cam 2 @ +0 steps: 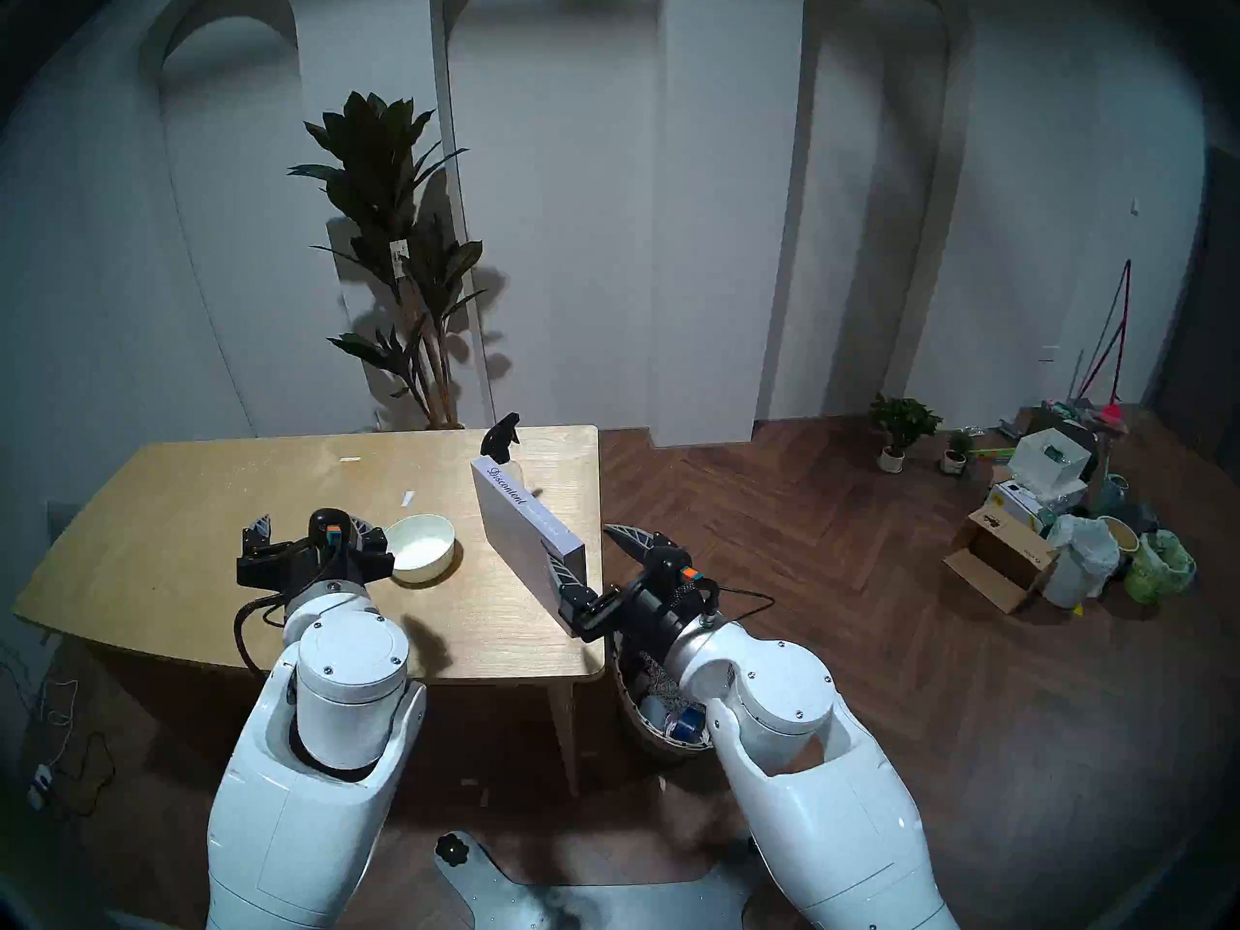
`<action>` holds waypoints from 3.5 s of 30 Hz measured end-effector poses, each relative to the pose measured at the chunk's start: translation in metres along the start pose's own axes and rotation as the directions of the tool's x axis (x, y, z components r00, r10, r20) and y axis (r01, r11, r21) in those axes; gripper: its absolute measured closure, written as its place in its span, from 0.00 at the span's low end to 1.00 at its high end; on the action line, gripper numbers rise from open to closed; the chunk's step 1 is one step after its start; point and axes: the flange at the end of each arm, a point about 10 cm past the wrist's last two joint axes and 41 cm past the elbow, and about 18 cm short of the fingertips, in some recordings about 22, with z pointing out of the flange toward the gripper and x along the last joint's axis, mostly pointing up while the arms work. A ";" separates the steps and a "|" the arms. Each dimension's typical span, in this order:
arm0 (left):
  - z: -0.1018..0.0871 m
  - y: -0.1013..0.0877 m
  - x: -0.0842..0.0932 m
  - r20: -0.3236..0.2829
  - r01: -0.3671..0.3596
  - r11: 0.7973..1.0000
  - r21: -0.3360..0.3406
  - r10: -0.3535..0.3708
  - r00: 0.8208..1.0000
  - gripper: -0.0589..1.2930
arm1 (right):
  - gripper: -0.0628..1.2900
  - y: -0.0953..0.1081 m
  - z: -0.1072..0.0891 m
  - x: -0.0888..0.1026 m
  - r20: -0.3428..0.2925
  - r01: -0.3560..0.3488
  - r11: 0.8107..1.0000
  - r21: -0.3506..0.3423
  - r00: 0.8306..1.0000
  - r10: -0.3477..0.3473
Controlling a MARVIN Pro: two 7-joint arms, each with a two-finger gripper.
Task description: Load the items into the basket from the rear
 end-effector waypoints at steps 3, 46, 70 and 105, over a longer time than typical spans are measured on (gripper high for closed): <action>0.000 -0.002 0.000 -0.001 0.015 1.000 0.006 -0.015 1.000 0.04 | 0.03 0.003 0.006 -0.008 -0.006 0.008 1.000 -0.004 1.000 -0.008; -0.002 0.010 0.010 -0.002 0.036 0.999 0.012 -0.036 0.999 0.04 | 0.63 -0.002 0.069 -0.048 -0.008 0.010 0.999 -0.037 1.000 -0.010; 0.012 0.002 0.025 -0.017 0.056 0.989 0.135 -0.054 0.998 0.04 | 0.64 0.067 -0.017 0.018 -0.065 -0.046 0.997 -0.055 0.997 0.042; 0.010 0.066 0.056 -0.096 0.050 0.997 -0.051 -0.054 0.994 0.04 | 0.64 0.181 -0.016 -0.101 0.200 0.050 0.888 -0.458 0.979 0.048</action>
